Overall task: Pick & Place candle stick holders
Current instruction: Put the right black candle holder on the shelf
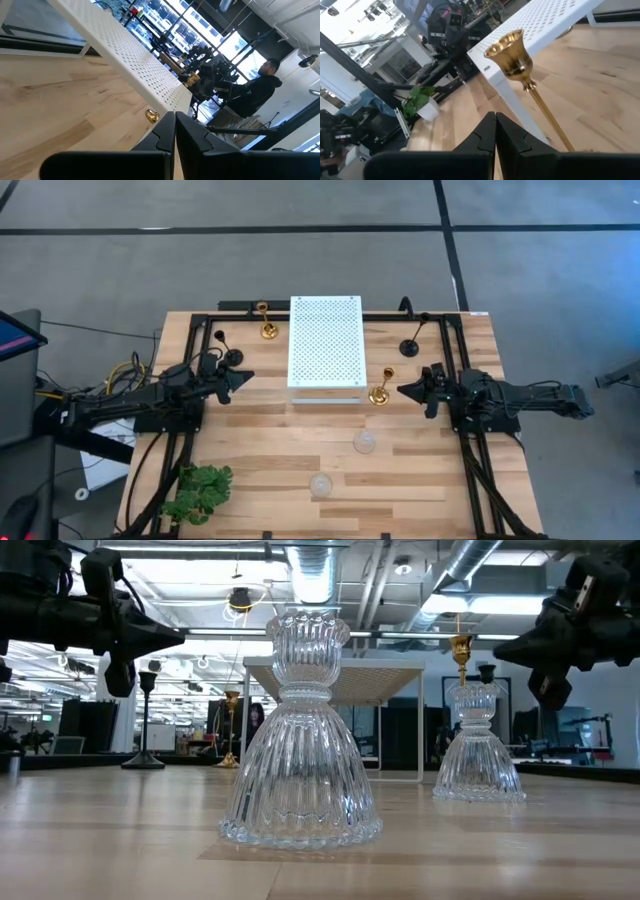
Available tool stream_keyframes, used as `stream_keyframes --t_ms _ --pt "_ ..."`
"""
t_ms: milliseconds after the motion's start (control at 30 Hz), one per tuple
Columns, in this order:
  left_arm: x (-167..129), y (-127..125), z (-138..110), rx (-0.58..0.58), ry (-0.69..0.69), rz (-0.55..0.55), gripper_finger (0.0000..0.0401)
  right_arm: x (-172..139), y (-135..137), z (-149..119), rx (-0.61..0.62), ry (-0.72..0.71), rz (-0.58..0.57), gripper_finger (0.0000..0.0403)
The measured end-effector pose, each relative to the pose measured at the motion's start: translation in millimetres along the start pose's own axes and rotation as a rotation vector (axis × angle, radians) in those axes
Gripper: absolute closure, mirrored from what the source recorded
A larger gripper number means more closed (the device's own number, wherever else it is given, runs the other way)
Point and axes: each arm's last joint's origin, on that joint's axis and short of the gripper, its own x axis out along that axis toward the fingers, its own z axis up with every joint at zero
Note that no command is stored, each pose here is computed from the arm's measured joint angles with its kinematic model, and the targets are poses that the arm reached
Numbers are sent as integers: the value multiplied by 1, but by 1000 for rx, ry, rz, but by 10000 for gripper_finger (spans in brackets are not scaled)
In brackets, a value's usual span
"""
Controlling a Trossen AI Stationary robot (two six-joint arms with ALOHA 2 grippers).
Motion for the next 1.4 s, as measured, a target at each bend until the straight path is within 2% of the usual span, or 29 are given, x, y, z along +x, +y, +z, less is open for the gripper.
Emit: stream_keyframes --t_ms 233,400,600,733,933,1100,1400 --pt "0 0 0 0 0 0 389 1 -1 -1 6 11 -10 403" --pt "0 0 0 0 -3 -2 393 0 5 9 76 -76 11 403" --pt "0 -5 5 24 -51 -57 397 -9 24 38 -16 -164 42 403" --pt "-1 -16 19 82 -91 -86 397 -18 37 57 -67 -195 33 403" --pt "3 -42 49 198 -120 -117 398 -32 50 78 -79 -187 -14 403" --pt "22 -53 60 301 -60 -69 398 -39 52 88 -126 -172 -168 403" --pt "55 -57 61 316 57 -2 398 -35 51 95 -214 -68 -462 403"
